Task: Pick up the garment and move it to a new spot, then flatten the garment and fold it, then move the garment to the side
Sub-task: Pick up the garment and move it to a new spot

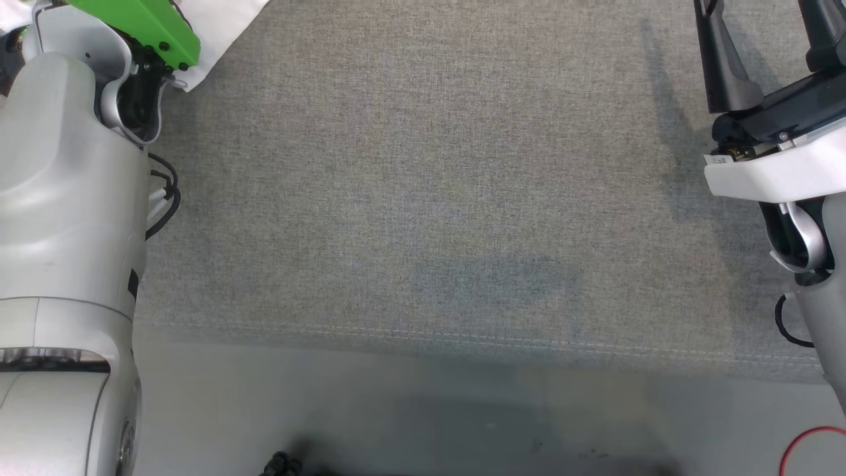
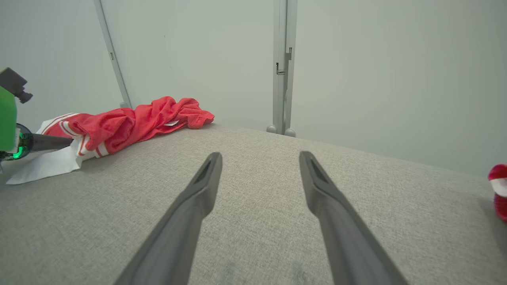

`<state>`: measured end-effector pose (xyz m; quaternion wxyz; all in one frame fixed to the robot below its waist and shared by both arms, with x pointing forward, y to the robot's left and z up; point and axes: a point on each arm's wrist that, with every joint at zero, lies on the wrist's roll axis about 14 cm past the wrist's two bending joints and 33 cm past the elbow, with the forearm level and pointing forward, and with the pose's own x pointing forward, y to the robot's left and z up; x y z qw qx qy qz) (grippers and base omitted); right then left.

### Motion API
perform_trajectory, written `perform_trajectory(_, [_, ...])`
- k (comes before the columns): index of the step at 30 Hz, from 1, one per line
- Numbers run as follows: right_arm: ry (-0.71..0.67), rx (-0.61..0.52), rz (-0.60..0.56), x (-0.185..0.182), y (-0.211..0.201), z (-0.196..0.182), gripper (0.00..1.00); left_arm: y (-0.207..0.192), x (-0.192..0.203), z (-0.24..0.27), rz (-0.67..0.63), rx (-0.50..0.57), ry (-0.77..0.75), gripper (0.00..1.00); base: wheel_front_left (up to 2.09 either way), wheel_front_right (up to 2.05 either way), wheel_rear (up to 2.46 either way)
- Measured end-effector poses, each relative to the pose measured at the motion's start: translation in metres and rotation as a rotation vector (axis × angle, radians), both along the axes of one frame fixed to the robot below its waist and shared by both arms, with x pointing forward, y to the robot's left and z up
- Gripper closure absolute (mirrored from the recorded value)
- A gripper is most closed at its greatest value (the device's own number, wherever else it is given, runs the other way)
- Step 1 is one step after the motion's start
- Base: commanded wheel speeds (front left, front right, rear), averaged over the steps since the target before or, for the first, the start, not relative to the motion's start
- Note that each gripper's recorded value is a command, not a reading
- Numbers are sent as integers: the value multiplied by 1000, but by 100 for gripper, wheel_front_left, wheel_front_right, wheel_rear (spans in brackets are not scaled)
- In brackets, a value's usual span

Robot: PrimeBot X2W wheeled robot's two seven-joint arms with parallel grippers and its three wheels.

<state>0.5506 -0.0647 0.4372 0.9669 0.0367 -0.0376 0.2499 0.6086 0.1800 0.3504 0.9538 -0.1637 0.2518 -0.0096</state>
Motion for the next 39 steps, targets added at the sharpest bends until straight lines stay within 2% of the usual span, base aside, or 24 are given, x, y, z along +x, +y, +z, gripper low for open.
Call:
perform_trajectory(6, [-30, 16, -7, -2, 2, 15, 0, -2, 1, 25, -16, 33, -80, 100, 0, 0, 0])
perform_trajectory(12, [-58, 55, -28, -9, 4, 41, 0, -20, 1, 72, -126, 138, -202, 100, 0, 0, 0])
perform_trajectory(21, [-29, 103, -105, -32, -12, 61, 0, -76, -4, 160, -278, 143, -432, 100, 0, 0, 0])
perform_trajectory(28, [-47, 142, -172, -53, -31, 86, 0, -130, -33, 204, -398, 72, -551, 100, 0, 0, 0])
perform_trajectory(32, [-68, 149, -208, -68, -45, 101, 0, -157, -54, 221, -445, -5, -597, 100, 0, 0, 0])
perform_trajectory(38, [-57, 136, -271, -99, -70, 104, 0, -201, -91, 232, -516, -159, -610, 100, 0, 0, 0])
perform_trajectory(39, [-76, 134, -301, -107, -82, 111, 0, -218, -101, 240, -551, -205, -619, 100, 0, 0, 0])
